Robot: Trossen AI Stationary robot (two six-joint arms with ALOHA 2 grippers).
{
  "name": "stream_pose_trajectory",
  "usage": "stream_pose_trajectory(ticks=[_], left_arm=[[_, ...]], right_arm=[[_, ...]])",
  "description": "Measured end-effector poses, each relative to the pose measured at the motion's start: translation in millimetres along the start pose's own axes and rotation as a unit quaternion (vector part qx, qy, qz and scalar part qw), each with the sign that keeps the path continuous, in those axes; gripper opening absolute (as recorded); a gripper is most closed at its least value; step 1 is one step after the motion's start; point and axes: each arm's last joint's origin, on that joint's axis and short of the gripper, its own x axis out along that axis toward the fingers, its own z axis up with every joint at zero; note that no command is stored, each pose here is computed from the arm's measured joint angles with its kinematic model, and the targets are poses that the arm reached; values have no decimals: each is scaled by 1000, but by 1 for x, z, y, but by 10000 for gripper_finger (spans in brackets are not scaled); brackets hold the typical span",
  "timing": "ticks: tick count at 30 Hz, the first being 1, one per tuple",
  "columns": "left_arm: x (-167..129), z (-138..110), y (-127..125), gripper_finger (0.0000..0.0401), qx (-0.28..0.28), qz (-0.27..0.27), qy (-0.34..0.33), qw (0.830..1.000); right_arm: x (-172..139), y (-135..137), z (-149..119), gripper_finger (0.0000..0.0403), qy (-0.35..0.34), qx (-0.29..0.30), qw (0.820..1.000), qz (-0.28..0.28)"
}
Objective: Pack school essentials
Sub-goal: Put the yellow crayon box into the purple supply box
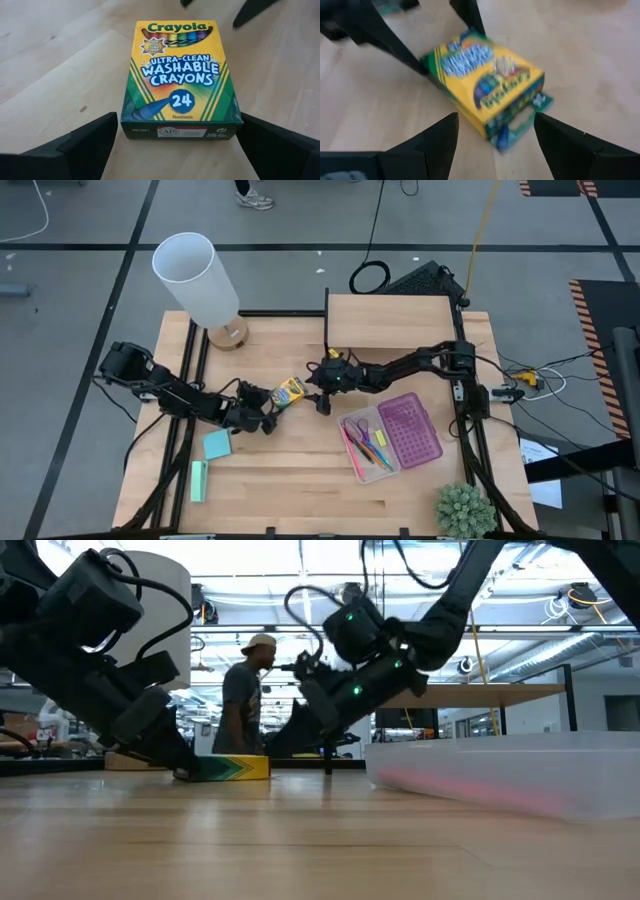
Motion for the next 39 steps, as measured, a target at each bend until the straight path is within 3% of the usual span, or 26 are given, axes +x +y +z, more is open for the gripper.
stream_pose_trajectory(ticks=[25,35,39], left_arm=[[12,-8,-4,398,25,13,-16,999],[13,-13,-8,331,32,9,-17,999],[12,-13,-8,327,34,7,-17,999]], right_arm=[[25,8,-10,253,23,13,997,72],[25,8,-10,253,26,11,997,72],[24,8,-9,253,31,2,997,72]])
